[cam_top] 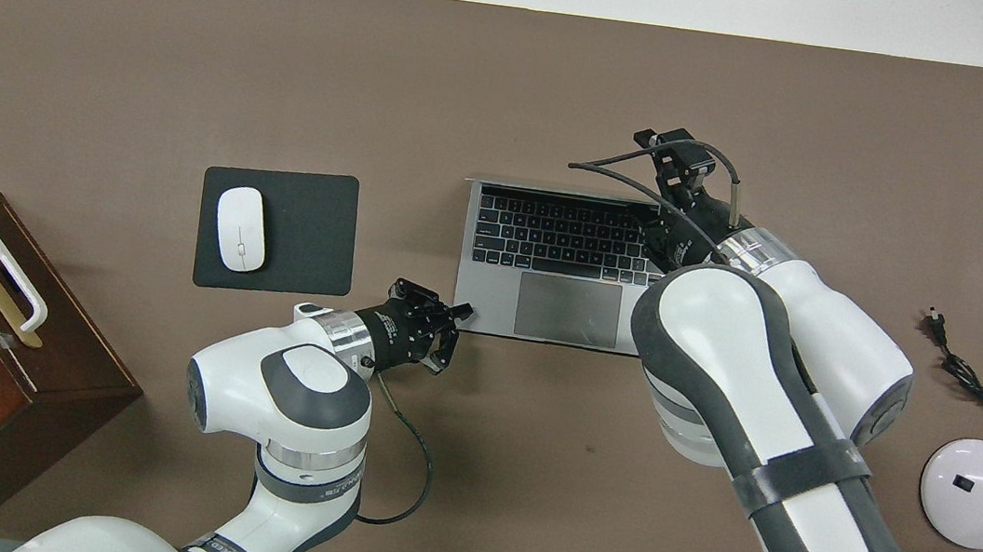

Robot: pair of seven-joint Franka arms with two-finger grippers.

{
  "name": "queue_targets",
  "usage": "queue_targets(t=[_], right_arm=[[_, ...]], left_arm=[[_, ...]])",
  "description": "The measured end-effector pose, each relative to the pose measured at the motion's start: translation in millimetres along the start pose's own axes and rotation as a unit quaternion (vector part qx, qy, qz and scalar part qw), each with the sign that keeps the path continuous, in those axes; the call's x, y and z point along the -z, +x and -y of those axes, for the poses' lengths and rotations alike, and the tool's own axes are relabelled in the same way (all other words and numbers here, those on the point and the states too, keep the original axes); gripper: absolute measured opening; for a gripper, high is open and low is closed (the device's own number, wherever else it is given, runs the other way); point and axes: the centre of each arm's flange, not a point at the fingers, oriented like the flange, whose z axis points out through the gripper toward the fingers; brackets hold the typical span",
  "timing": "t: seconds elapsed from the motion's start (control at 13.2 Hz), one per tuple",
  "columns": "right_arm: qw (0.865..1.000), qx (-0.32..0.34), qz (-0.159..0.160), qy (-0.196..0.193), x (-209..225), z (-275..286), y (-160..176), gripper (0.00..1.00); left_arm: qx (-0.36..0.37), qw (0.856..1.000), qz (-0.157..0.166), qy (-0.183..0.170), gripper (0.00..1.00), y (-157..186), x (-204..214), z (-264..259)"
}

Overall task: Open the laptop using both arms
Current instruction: 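Lift the laptop lid upward and away with the right gripper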

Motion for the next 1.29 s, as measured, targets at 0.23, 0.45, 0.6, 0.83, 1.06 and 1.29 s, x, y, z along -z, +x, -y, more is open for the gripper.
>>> queue_targets(t=[0.23, 0.45, 0.6, 0.83, 1.06, 1.29], right_arm=[[1.000, 0.010, 0.005, -0.001, 0, 7, 10, 1.00], [1.000, 0.016, 0.009, 0.000, 2, 15, 21, 1.00], [1.000, 0.018, 0.013, 0.000, 2, 20, 30, 1.00], [1.000, 0.021, 0.016, 0.000, 2, 26, 42, 1.00], [1.000, 0.028, 0.012, -0.005, 1, 26, 50, 1.00], [0.999, 0.030, 0.010, -0.007, 0, 29, 60, 1.00]], left_arm=[[0.000, 1.000, 0.000, 0.000, 0.01, 0, 0, 0], [0.000, 1.000, 0.000, 0.000, 0.01, 0, 0, 0], [0.000, 1.000, 0.000, 0.000, 0.01, 0, 0, 0], [0.000, 1.000, 0.000, 0.000, 0.01, 0, 0, 0], [0.000, 1.000, 0.000, 0.000, 0.01, 0, 0, 0], [0.000, 1.000, 0.000, 0.000, 0.01, 0, 0, 0]])
